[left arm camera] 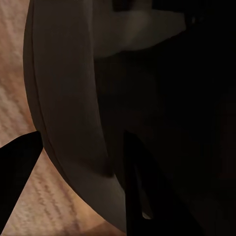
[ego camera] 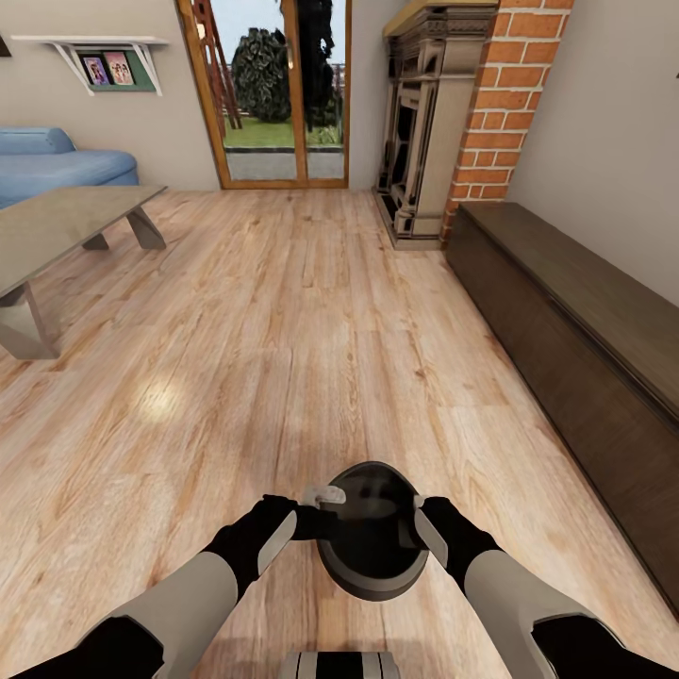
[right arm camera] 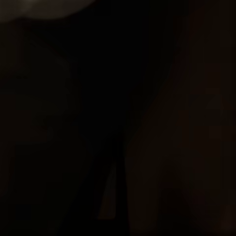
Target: Place each of the two pumpkins and all three candles from the living room inside a cabinet in the living room (use any cabinet), then make sure every cabinet is closed, and position the cauldron so it is next to a table in the living room.
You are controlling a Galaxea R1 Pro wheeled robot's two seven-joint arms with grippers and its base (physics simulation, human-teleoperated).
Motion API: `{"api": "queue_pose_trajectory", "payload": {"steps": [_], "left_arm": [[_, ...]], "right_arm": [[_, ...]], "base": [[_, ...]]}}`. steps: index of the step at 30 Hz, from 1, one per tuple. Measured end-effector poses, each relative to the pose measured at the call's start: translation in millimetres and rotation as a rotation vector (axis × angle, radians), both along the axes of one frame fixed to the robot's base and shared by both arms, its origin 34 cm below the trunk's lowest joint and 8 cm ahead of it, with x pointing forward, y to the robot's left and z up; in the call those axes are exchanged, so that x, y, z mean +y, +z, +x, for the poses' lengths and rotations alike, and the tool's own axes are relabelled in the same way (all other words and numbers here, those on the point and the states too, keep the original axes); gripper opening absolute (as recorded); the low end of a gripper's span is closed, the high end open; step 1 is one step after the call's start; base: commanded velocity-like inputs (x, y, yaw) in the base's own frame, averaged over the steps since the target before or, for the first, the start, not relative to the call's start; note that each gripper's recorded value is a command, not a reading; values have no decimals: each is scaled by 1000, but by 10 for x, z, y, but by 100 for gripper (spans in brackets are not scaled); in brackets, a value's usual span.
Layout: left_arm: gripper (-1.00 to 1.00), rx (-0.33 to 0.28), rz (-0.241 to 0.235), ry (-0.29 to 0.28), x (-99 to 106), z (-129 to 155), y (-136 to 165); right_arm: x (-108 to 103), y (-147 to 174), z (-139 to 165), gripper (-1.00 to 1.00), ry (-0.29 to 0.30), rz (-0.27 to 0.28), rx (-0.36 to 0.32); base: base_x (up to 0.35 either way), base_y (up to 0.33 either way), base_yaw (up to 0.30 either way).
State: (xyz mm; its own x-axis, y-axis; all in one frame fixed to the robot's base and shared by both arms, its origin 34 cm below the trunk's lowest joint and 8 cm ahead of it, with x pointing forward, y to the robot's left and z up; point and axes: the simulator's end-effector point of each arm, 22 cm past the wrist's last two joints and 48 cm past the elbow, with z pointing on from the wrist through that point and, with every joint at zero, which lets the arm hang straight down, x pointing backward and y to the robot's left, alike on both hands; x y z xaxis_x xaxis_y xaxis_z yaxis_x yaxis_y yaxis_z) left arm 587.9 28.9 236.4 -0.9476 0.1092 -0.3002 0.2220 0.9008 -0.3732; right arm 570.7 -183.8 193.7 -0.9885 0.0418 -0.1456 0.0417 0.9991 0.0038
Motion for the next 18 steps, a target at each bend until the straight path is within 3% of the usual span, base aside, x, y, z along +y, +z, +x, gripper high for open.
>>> {"api": "queue_pose_trajectory", "payload": {"steps": [18], "left_arm": [[-100,0,0,1,0,0,0]], "right_arm": [[0,0,0,-100,1,0,0]], "base": [[0,0,0]]}}
